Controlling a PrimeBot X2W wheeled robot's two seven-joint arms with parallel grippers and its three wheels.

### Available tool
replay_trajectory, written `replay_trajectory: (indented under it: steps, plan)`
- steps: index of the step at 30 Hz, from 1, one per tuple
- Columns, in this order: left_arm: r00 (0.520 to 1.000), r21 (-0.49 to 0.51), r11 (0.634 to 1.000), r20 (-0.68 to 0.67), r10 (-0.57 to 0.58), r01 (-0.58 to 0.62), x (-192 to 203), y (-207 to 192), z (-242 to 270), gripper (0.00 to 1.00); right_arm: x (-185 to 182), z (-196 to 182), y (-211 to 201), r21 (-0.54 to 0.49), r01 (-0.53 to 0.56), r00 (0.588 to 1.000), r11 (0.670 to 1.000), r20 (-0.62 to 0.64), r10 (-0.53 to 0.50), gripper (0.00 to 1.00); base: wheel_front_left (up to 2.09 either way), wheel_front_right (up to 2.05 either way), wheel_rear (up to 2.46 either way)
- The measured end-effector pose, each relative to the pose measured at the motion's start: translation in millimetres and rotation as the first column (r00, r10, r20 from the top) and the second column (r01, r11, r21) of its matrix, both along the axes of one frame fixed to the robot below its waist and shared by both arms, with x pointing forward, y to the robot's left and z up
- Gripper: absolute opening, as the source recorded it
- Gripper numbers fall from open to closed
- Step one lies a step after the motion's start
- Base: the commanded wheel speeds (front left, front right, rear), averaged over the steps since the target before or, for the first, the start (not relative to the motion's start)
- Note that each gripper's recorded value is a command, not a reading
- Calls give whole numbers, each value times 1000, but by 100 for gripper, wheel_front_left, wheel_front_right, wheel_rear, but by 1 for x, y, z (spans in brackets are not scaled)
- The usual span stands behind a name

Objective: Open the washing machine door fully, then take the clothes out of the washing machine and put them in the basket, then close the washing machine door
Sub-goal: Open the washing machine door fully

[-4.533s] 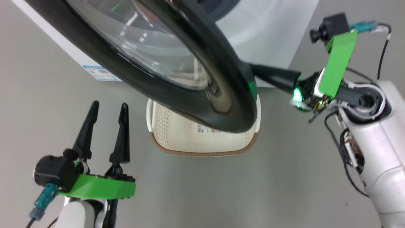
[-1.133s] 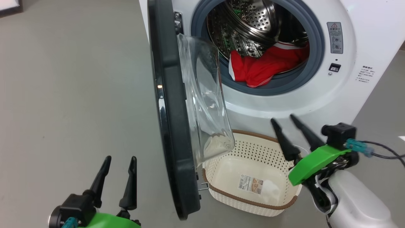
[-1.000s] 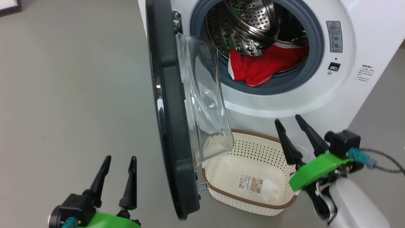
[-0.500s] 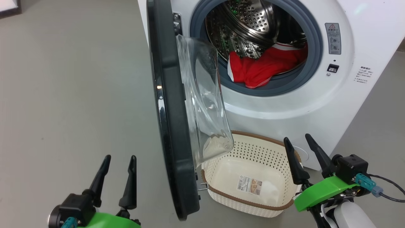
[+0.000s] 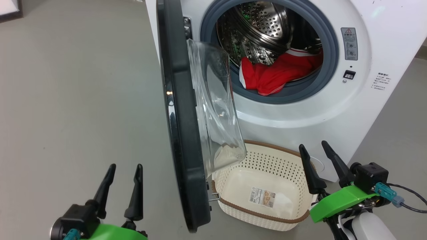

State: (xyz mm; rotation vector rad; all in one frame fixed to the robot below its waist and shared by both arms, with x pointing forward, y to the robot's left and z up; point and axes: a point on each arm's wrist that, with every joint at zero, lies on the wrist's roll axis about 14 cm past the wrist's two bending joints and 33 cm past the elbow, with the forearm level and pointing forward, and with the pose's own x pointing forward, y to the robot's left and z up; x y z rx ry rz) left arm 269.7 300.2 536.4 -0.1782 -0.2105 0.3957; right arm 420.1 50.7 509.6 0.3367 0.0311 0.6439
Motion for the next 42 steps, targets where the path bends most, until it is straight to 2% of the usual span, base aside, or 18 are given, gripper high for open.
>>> replay_trajectory:
  steps: [3, 4, 5, 6, 12, 17, 21, 25, 28, 32, 36, 42]
  plan:
    - [1000, -9, 1000, 4, 5, -5, -1, 1, 0, 100, 0, 0, 0, 0, -1, 1000, 1000, 0, 1, 100, 0, 0, 0]
    - [1000, -12, 1000, 6, 5, -5, -1, 1, 0, 84, 0, 0, 0, 0, -1, 1000, 1000, 0, 1, 100, 0, 0, 0]
    - [1000, -13, 1000, 8, 5, -5, -1, 1, 0, 31, 0, 0, 0, 0, -1, 1000, 1000, 0, 1, 100, 0, 0, 0]
    - [1000, -12, 1000, 9, 5, -5, -1, 1, 1, 0, -1, 0, 0, 0, -1, 1000, 1000, -1, 1, 100, 0, 0, 0]
    - [999, -1, 1000, 36, -3, 3, 0, -1, 10, 0, -4, -7, -7, -9, 14, 1000, 1000, -17, -14, 100, 0, 0, 0]
    - [993, 32, 999, 114, 15, -18, -1, 2, 38, 0, -1, -5, -14, -4, 38, 999, 999, -17, -38, 100, 0, 0, 0]
    - [969, 44, 999, 245, 13, -25, -3, 1, 80, 0, -3, -9, -18, 9, 48, 998, 999, -39, -48, 100, 0, 0, 0]
    - [919, 101, 995, 394, -30, -11, -5, -9, 134, 0, -4, -8, -20, 14, 53, 998, 999, -40, -52, 100, 0, 0, 0]
    - [885, 142, 989, 457, -95, 33, -3, -27, 159, 0, -4, -9, -22, 15, 57, 997, 998, -43, -57, 100, 0, 0, 0]
    - [853, 180, 973, 477, -212, 141, 5, -63, 170, 0, -4, -9, -25, 14, 66, 997, 998, -44, -65, 100, 0, 0, 0]
    - [831, 214, 944, 451, -325, 253, 15, -100, 167, 0, -4, -10, -28, 14, 73, 996, 997, -48, -73, 100, 0, 0, 0]
    - [817, 203, 888, 347, -460, 413, 31, -144, 146, 0, -3, -16, -31, 17, 80, 995, 997, -64, -79, 100, 0, 0, 0]
